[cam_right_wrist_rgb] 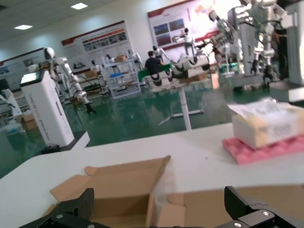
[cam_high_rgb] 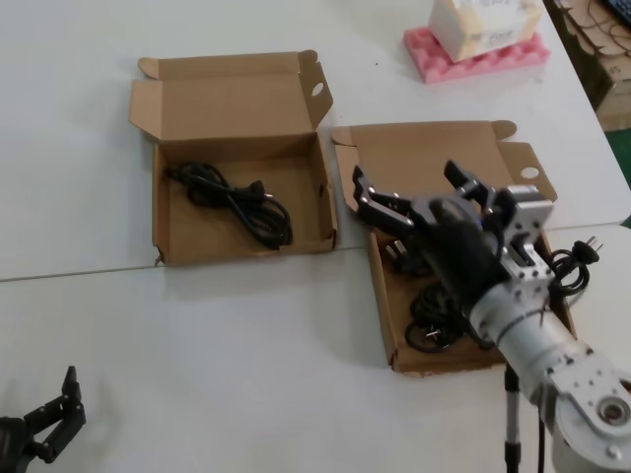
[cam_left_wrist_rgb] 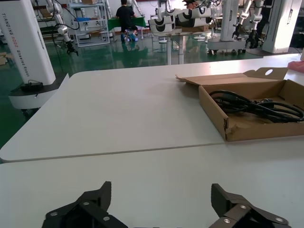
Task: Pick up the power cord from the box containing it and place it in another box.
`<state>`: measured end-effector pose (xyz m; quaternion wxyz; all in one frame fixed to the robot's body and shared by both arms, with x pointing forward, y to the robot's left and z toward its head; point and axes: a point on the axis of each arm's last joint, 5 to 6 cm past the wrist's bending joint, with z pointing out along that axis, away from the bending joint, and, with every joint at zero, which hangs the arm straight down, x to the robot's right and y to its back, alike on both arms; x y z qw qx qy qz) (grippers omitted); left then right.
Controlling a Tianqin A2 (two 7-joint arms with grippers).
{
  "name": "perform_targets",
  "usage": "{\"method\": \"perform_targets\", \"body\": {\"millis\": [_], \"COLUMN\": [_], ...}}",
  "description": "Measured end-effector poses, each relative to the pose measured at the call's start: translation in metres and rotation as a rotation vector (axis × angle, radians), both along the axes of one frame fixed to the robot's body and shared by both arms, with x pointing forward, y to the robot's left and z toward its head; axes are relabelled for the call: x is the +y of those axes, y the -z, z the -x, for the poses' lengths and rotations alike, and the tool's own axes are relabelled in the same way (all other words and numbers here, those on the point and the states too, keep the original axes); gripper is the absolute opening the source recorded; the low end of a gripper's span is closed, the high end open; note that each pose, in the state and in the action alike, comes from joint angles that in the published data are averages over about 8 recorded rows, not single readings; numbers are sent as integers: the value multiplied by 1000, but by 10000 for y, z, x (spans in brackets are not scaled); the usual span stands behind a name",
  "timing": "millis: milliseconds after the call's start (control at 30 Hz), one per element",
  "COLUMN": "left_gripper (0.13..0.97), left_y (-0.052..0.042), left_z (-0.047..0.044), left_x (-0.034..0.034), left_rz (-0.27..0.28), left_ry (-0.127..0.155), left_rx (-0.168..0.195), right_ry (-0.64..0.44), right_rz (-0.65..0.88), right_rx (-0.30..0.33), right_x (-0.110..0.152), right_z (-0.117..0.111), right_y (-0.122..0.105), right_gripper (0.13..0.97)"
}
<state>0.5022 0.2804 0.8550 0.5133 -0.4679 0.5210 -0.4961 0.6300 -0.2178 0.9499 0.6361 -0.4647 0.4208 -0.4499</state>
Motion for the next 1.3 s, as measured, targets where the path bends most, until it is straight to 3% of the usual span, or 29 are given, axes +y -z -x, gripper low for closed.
{"method": "perform_targets", "body": {"millis": [400, 700, 1100, 1300], "left_gripper": [854, 943, 966, 966], "left_y": [0, 0, 0, 0], "left_z": [0, 0, 0, 0], "left_x": [0, 0, 0, 1], "left_rz": [0, 0, 0, 0], "left_ry": [0, 0, 0, 0], "left_rx": [0, 0, 0, 0], "right_ry": [35, 70, 124, 137], "right_rz": [-89, -146, -207, -219], "right_rx": [77, 132, 198, 212], "right_x": [-178, -324, -527, -577], "right_z": [335, 617, 1024, 1123], "right_y": [357, 592, 852, 901], "right_gripper": [966, 966, 966, 966]}}
